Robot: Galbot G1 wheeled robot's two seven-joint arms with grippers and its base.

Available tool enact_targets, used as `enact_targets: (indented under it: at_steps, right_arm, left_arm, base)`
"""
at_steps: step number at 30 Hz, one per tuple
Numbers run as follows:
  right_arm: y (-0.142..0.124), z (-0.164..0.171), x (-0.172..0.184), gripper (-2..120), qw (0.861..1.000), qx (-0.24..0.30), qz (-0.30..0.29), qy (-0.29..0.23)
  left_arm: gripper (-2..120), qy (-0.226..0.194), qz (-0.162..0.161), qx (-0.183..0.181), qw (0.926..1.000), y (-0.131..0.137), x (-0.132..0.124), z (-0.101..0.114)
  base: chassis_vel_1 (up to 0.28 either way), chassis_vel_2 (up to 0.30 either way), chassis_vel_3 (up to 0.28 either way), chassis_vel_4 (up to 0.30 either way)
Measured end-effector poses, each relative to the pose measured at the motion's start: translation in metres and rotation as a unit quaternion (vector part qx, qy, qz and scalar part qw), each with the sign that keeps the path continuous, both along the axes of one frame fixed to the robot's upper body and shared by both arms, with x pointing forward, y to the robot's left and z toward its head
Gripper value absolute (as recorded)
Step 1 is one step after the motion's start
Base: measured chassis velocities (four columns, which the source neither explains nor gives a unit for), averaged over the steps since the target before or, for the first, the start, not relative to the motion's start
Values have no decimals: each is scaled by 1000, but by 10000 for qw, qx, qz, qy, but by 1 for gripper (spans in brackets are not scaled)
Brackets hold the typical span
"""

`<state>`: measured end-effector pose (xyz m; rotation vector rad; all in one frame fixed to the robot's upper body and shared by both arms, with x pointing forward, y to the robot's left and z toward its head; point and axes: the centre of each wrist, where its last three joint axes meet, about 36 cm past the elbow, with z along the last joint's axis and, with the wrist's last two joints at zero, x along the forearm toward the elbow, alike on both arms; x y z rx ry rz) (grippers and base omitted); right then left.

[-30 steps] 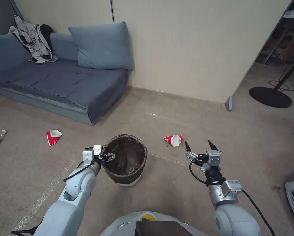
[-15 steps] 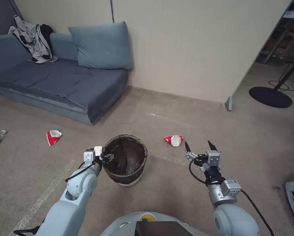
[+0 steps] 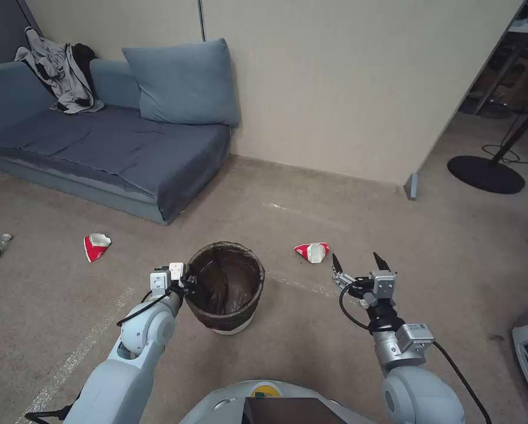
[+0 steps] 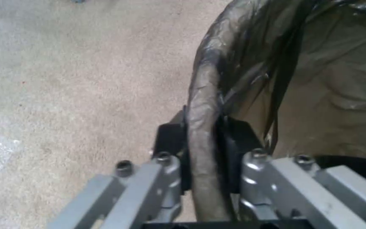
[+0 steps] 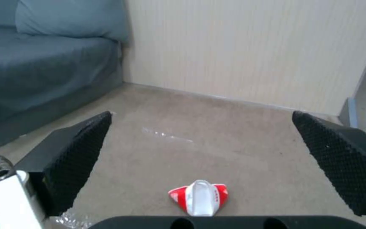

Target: Pick up the trash bin, then pick up the garbage from the floor and place it into the trash bin.

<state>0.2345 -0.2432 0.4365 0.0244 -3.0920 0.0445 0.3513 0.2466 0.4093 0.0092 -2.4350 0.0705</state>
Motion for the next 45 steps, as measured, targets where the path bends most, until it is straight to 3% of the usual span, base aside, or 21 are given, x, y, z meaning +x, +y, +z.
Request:
enact_targets:
  at_steps: [1, 2, 21, 26, 30, 35, 45]
  right_arm:
    - [0, 0, 0, 100, 10000, 4, -1, -7]
    - [0, 0, 0, 100, 10000, 8, -1, -12]
    - [0, -1, 1, 100, 10000, 22, -8, -55]
    - [-1, 3, 1, 100, 9999, 26, -27, -109]
    - [-1, 4, 1, 100, 9999, 36, -38, -130]
    - [-2, 5, 1, 100, 9999, 48, -42, -135]
    - [-2, 5, 2, 100, 9999, 57, -41, -139]
  left_arm:
    - [8, 3, 0, -3, 10000, 0, 0, 0]
    - [7, 5, -3, -10, 10000, 0, 0, 0]
    - [7, -27, 9, -78, 10000, -1, -4, 4]
    - [6, -238, -29, -258, 9994, 0, -18, 27]
    - [6, -614, -116, -410, 9972, -1, -37, 55]
    - [6, -986, -173, -432, 9940, -6, -53, 76]
    - [6, -1398, -214, -426, 9890, -9, -72, 95]
  base:
    - [0, 0, 0, 0]
    - [0, 0, 0, 0]
    - [0, 0, 0, 0]
    - [0, 0, 0, 0]
    - [0, 0, 0, 0]
    - [0, 0, 0, 0]
    - [0, 0, 0, 0]
